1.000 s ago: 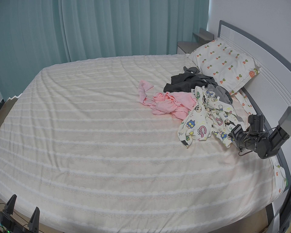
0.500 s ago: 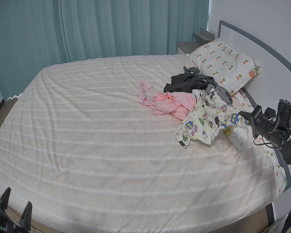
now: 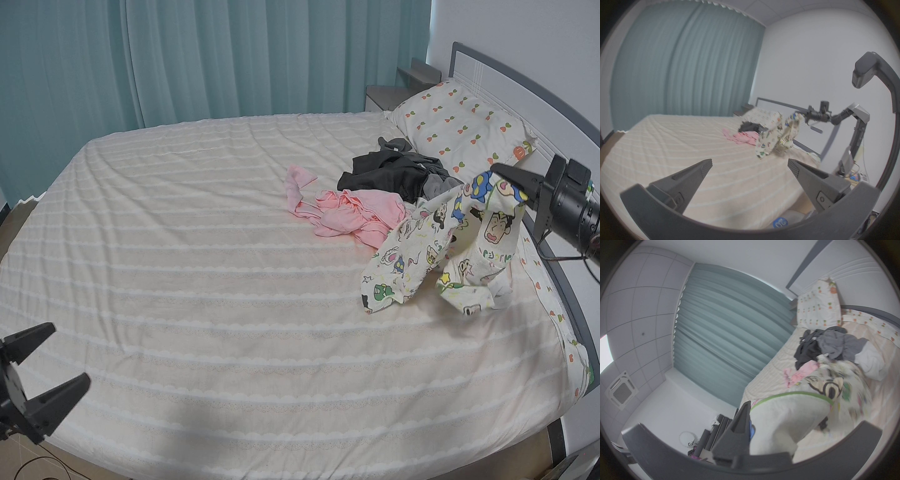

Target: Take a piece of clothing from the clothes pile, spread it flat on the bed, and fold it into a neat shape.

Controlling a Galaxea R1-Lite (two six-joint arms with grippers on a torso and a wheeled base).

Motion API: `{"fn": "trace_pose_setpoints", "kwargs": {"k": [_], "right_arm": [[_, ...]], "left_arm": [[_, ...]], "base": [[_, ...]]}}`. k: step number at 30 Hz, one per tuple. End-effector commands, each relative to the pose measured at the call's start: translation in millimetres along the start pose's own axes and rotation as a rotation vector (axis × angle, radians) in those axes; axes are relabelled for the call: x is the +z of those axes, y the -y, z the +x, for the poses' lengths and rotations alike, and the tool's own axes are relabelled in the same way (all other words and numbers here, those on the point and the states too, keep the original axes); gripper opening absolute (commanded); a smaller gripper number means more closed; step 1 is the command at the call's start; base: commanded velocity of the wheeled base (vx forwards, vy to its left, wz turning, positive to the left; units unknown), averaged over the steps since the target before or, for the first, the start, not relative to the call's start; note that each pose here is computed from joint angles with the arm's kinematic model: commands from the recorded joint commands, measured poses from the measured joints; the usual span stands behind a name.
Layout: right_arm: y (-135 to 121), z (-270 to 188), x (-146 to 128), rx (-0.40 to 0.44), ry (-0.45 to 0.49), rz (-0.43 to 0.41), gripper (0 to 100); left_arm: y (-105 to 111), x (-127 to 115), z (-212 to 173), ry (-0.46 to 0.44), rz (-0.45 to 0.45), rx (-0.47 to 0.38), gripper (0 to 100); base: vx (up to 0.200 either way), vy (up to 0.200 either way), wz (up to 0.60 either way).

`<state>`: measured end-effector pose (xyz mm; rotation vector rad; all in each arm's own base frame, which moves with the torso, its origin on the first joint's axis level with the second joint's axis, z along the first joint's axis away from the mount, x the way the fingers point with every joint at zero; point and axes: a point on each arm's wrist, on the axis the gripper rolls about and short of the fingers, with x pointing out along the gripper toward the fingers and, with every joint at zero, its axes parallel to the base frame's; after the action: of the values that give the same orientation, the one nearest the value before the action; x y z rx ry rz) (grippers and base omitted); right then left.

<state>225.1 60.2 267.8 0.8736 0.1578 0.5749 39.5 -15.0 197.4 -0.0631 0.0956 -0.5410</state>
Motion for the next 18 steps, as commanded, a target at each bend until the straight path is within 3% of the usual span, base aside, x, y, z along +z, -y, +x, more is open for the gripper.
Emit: {"fn": "trace_pose_setpoints", "kwargs": {"k": [1,10,18], "right_arm": [[-99.4,-16.9,15.9,0.253,-0.073,-0.034,0],[-143.7,3.2,20.8,0.338,-0.162,-0.019,0],[-162.1,4.0,12.3,0.401,-0.222,-0.005,0]], "left_arm": [[2.6,-7.9,102.0,-0.311,-0.018,-0.344,100],[18.9,-29.1,149.2,-0.397,-0.029,-0.447,100],[32.4,-36.1,188.3,-0.306,0.015,-0.405,100]], "base": [[0.000,0.000,0.00],[0.000,0.000,0.00],[0.000,0.000,0.00]]}}
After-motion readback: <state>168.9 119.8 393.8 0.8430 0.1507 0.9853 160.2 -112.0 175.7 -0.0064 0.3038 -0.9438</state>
